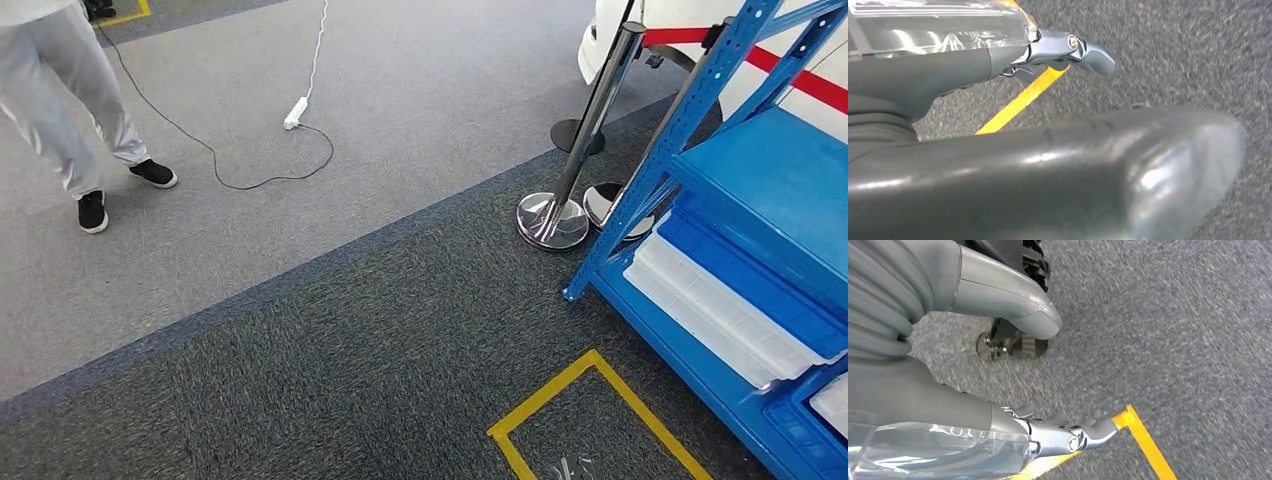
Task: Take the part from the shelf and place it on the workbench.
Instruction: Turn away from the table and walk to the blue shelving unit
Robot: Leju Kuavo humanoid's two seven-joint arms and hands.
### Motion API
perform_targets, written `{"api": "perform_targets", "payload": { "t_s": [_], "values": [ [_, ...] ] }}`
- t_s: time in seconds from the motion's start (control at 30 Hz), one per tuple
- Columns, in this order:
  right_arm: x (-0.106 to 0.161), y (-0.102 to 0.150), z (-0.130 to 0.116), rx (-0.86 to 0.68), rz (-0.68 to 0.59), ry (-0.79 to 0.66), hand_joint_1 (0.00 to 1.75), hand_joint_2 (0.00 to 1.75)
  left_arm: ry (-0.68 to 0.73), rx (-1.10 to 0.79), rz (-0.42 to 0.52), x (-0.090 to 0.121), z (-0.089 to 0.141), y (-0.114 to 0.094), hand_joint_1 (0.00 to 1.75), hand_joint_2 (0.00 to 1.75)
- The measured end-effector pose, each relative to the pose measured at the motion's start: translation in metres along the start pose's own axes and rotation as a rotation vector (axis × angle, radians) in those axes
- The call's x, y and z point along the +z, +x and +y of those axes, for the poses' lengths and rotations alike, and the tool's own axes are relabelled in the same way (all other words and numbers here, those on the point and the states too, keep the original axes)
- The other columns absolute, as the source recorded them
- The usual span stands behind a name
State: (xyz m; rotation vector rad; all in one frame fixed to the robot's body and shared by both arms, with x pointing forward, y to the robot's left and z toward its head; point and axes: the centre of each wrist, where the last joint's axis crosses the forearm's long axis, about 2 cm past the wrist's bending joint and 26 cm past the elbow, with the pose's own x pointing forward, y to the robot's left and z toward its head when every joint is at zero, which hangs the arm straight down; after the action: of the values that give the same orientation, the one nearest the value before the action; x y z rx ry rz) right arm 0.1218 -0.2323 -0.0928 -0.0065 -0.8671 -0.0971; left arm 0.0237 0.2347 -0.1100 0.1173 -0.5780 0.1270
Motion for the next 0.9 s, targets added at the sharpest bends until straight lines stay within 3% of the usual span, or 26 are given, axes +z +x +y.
{"api": "perform_targets", "payload": {
  "t_s": [0.9],
  "values": [
    [-0.007,0.011,0.006,0.004,0.018,0.009,0.0,1.75,-0.014,-0.034,0.018,-0.003,-0.009,0.009,0.0,0.0]
  ]
}}
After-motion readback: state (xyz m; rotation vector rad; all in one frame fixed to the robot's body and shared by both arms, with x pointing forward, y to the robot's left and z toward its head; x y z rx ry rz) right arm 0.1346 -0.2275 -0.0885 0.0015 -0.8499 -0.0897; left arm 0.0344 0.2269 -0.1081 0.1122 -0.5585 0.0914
